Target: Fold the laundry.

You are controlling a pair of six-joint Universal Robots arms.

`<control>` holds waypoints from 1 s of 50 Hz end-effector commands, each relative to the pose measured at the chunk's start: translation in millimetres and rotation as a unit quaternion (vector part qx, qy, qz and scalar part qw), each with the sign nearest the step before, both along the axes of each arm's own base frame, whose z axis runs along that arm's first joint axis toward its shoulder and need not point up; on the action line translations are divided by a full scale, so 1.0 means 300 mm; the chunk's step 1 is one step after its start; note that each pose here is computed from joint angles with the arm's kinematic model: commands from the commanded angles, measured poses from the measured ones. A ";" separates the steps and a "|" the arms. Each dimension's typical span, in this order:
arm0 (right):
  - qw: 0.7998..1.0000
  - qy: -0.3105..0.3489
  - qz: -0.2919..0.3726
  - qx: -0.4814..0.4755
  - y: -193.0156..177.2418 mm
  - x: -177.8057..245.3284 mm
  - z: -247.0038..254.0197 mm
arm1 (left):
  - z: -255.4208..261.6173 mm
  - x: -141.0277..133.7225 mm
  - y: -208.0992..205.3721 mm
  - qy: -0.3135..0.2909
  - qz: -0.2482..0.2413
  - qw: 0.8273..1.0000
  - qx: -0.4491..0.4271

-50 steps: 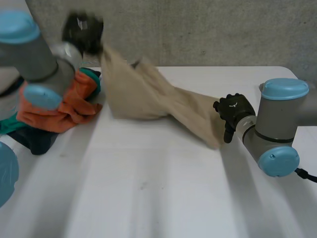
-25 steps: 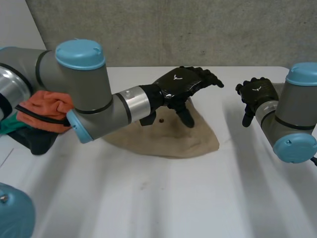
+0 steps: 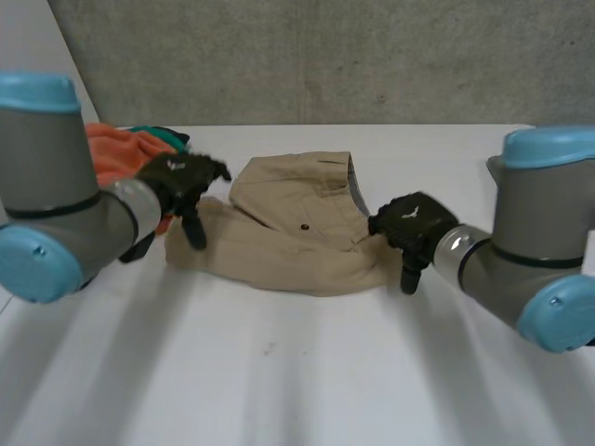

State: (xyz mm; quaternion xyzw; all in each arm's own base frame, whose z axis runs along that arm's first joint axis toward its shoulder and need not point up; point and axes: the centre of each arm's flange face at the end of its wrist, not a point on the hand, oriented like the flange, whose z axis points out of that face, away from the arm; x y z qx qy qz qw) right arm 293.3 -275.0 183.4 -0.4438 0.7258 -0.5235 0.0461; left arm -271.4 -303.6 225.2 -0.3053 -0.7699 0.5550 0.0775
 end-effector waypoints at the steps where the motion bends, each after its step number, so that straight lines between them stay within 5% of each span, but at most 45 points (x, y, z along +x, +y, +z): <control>1: 0.999 -0.033 -0.017 -0.020 -0.050 0.064 -0.090 | -0.129 0.058 -0.051 -0.038 -0.017 0.999 -0.010; 18: 0.998 -0.036 -0.031 0.030 -0.139 0.135 -0.176 | -0.276 0.041 -0.164 -0.061 -0.038 0.997 -0.007; 22: 0.997 -0.057 -0.033 0.025 -0.149 0.133 -0.113 | -0.180 0.023 -0.149 -0.059 -0.046 0.997 -0.024; 29: 0.988 -0.149 -0.022 -0.045 -0.141 0.088 0.213 | 0.253 0.018 -0.065 0.014 -0.047 0.988 -0.149; 38: 0.926 -0.312 -0.036 -0.209 -0.087 -0.031 0.731 | 0.810 0.087 0.090 0.195 -0.031 0.927 -0.319; 43: 0.901 -0.356 -0.033 -0.244 -0.075 -0.043 0.838 | 0.920 0.125 0.053 0.242 -0.009 0.904 -0.353; 50: 0.901 -0.363 -0.049 -0.232 -0.121 0.039 0.777 | 0.834 0.076 -0.101 0.244 0.005 0.914 -0.324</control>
